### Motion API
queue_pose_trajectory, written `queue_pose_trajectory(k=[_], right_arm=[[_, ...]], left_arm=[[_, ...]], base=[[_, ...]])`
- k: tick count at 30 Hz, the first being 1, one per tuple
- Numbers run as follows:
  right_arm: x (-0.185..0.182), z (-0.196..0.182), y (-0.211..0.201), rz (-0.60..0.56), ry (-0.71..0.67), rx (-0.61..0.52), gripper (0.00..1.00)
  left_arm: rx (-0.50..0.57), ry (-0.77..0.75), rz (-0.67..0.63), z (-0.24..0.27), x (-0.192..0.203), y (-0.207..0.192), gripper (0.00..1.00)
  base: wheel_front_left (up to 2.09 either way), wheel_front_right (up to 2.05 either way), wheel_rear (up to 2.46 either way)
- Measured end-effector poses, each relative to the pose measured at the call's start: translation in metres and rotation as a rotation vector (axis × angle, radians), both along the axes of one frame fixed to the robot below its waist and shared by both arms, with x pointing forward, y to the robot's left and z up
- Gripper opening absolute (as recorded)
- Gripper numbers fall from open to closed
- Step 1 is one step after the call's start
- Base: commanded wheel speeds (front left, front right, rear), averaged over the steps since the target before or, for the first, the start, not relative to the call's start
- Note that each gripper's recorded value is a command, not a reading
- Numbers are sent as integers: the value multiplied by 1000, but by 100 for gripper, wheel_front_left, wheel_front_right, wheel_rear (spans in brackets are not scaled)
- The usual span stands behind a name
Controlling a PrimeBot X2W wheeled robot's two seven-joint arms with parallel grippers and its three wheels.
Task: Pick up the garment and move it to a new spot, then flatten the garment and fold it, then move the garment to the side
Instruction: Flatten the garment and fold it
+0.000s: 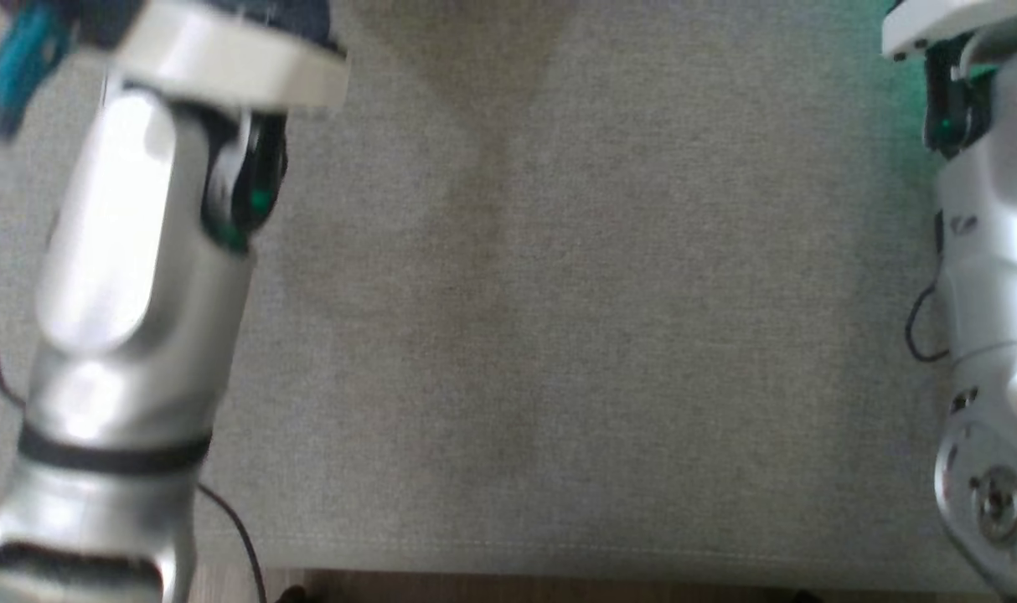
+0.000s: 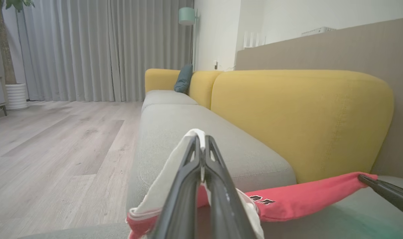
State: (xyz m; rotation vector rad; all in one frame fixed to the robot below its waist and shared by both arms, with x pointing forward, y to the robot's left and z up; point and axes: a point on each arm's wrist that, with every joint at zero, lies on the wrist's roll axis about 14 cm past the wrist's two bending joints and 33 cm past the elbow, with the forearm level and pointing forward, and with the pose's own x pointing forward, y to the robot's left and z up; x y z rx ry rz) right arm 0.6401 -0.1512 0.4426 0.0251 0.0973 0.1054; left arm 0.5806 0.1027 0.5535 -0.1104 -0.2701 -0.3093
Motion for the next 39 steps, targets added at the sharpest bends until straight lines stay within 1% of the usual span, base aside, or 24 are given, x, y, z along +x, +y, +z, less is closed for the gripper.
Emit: queue_pose_trajectory(k=[3, 7, 8, 9, 10, 15, 19, 25, 30, 33, 36, 39], right_arm=[[-16, 4, -4, -9, -16, 21, 0], [-52, -5, -3, -5, 7, 41, 0], [-52, -5, -3, -5, 7, 41, 0], [-72, -8, -1, 1, 14, 49, 0], [-72, -8, -1, 1, 14, 49, 0], [-122, 0, -8, -13, -4, 80, 0], [-166, 7, -13, -21, -11, 87, 0], [-227, 21, -28, -65, -15, 108, 0], [-267, 21, -35, -82, 24, 107, 0], [-285, 14, -39, -92, 66, 110, 0], [-295, 4, -45, -113, 117, 124, 0], [-295, -3, -47, -122, 141, 128, 0]], left_arm=[[-31, 7, 23, -2, -23, 9, 0], [-55, 60, 52, -17, -59, 17, 0], [-55, 60, 52, -17, -59, 17, 0], [-71, 73, 72, -18, -77, 22, 0], [-71, 73, 72, -18, -77, 22, 0], [-109, 98, 93, -16, -128, 25, 0], [-130, 136, 138, -21, -168, 32, 0], [-155, 156, 179, -18, -219, 38, 0], [-160, 181, 174, -21, -249, 36, 0], [-160, 248, 162, -35, -263, 30, 0], [-173, 321, 140, -51, -272, 22, 0], [-178, 360, 126, -62, -273, 18, 0]], base=[[0, 0, 0], [0, 0, 0], [0, 0, 0], [0, 0, 0], [0, 0, 0], [0, 0, 0], [0, 0, 0], [0, 0, 0], [0, 0, 0], [0, 0, 0], [0, 0, 0], [0, 0, 0]])
